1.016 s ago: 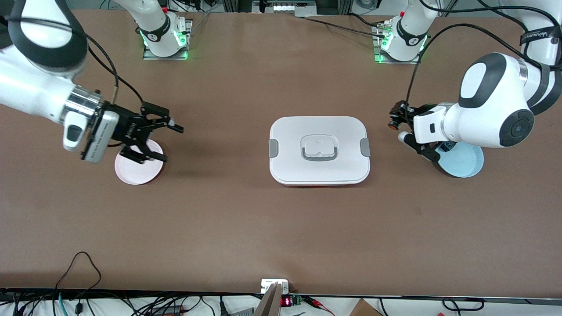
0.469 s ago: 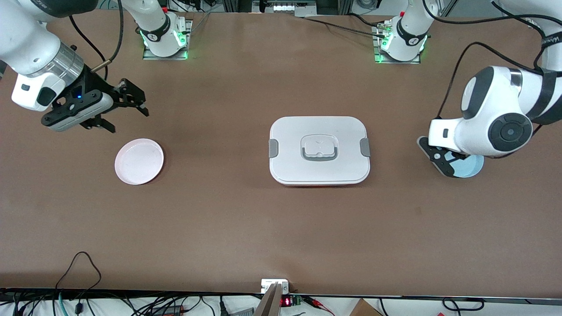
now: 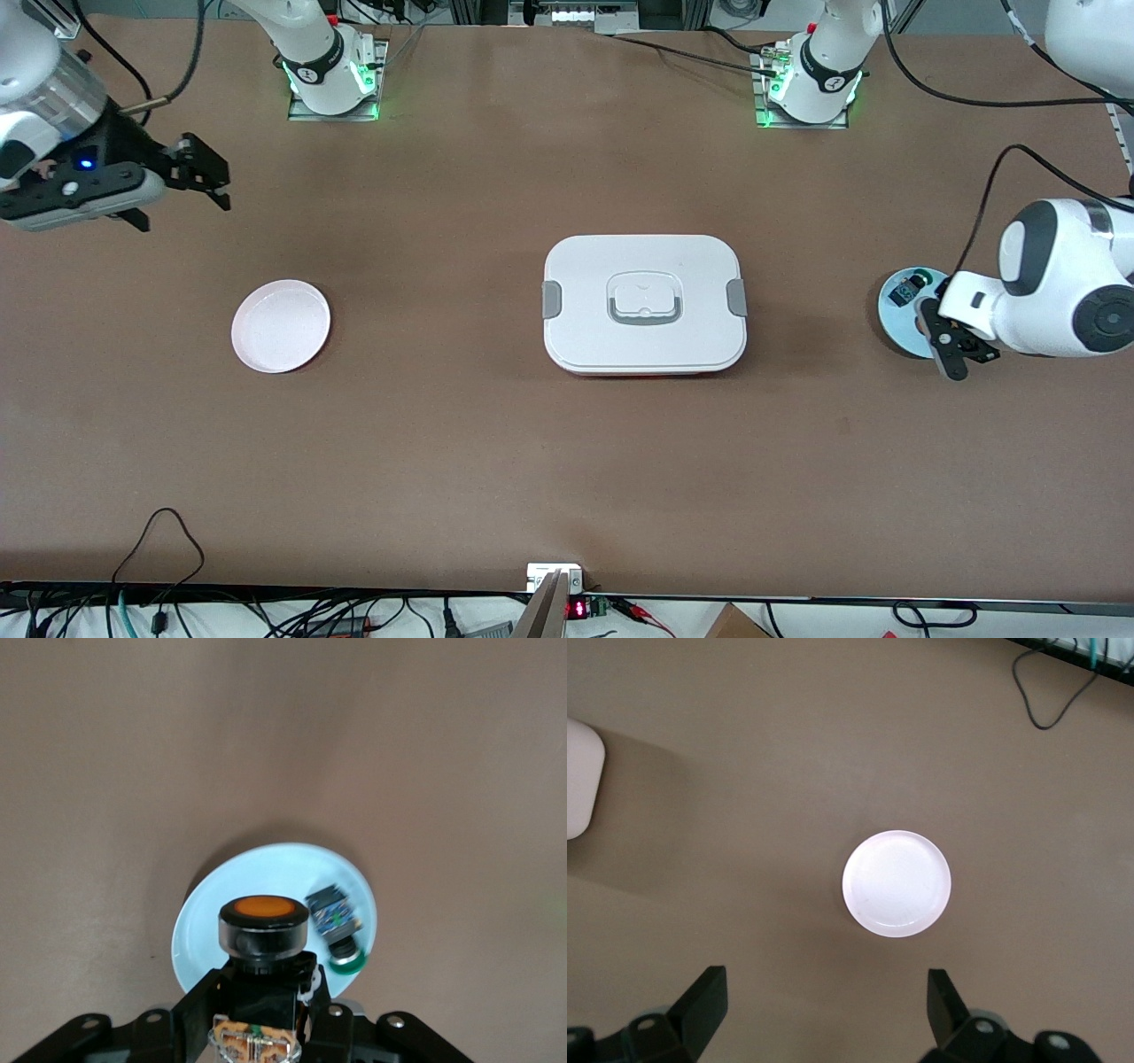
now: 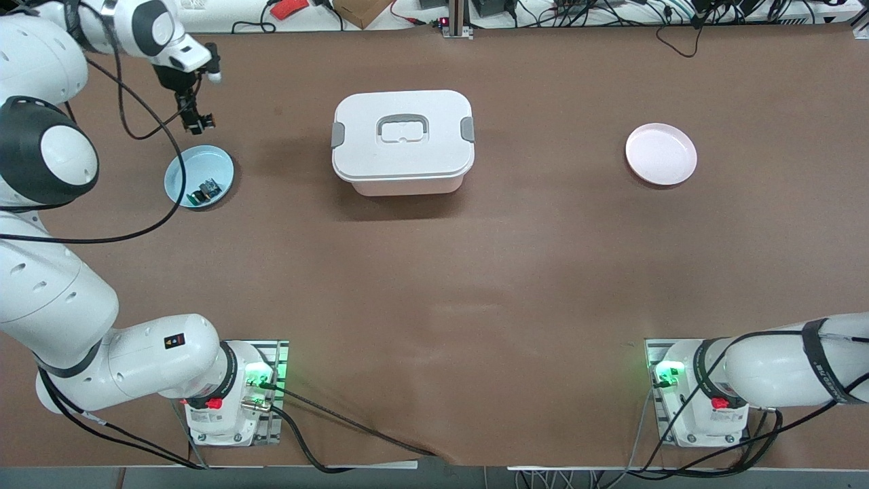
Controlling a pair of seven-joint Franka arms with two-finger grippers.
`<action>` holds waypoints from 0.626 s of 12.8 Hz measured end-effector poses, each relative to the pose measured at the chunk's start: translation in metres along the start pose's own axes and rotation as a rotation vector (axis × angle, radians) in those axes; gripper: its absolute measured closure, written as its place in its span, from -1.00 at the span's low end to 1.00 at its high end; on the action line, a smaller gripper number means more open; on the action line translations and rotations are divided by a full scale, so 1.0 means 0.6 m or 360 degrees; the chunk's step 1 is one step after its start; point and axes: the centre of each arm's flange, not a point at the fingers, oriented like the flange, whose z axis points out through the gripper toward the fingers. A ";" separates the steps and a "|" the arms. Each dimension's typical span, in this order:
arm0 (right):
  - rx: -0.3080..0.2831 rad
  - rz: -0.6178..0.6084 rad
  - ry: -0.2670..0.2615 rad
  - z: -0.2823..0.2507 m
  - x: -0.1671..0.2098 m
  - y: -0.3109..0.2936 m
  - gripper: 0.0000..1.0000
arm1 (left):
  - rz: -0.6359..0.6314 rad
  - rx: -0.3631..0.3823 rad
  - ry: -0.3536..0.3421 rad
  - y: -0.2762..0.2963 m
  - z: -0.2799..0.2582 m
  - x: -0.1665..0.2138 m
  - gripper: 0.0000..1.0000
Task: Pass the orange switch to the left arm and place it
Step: 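Lower the switch onto the blue plate while the right gripper retreats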
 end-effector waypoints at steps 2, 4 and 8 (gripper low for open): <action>-0.0005 0.0021 -0.0013 0.007 0.000 0.013 -1.00 | 0.0140 0.0029 0.0021 -0.017 0.047 -0.053 0.14; -0.0004 0.0023 -0.0032 0.018 0.005 0.015 -1.00 | 0.0279 0.0062 0.0013 -0.022 0.080 -0.070 0.14; -0.0018 0.0024 -0.0054 0.030 0.010 0.018 -1.00 | 0.0488 0.0108 0.0021 -0.015 0.127 -0.069 0.14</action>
